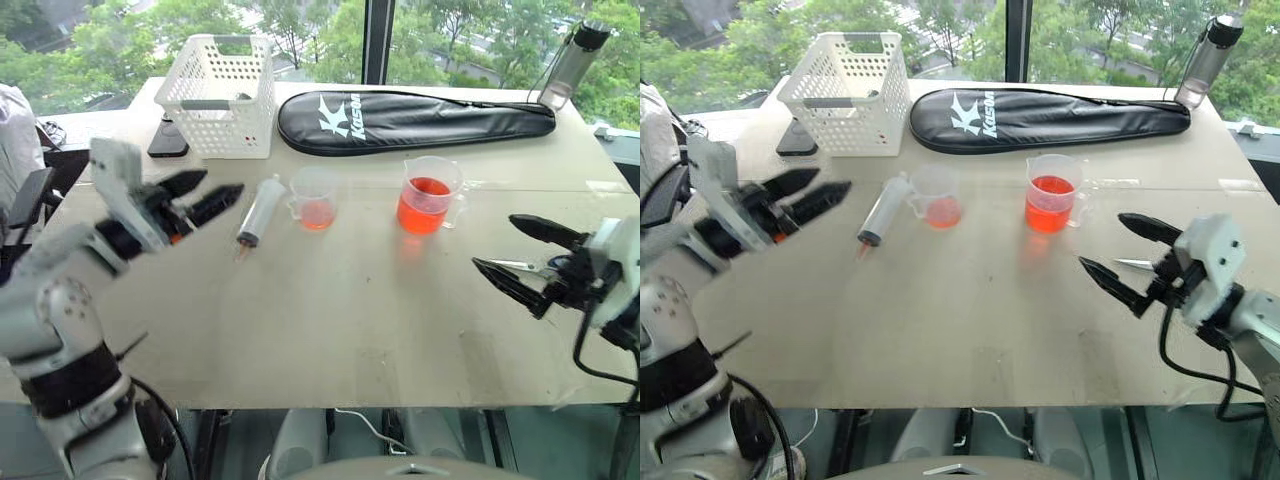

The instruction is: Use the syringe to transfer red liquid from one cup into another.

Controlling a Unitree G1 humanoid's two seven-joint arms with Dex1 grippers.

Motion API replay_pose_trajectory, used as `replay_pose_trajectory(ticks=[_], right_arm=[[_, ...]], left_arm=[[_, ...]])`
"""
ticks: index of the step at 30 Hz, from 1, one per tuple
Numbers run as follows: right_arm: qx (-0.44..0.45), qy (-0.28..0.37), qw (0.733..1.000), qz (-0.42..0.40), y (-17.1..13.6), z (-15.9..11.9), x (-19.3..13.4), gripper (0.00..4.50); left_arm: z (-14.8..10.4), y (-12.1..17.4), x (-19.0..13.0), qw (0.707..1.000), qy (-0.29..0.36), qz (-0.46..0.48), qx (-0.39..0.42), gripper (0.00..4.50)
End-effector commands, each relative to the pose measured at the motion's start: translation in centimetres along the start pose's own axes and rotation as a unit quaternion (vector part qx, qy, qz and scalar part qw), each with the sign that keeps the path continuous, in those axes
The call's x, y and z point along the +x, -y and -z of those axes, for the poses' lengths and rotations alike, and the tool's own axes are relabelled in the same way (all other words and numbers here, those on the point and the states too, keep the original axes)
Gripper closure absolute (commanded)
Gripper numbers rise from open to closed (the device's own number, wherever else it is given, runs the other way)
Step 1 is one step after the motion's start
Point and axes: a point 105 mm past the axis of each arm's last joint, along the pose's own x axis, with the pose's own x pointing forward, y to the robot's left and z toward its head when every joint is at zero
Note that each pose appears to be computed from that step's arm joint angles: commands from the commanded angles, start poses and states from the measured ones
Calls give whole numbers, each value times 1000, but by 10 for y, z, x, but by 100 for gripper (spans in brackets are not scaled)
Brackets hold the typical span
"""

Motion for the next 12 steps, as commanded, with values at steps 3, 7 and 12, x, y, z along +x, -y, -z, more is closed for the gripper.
replay_pose_trajectory(ticks=[3,7,12], right_arm=[[-34,-57,997,28,14,3,-47,0],[-19,-109,993,48,18,16,-81,0],[-23,-142,987,66,22,20,-103,0]], left_arm=[[15,13,-31,999,-18,-6,41,6],[39,15,-55,998,-59,-7,32,6],[51,12,-60,997,-76,0,24,6]])
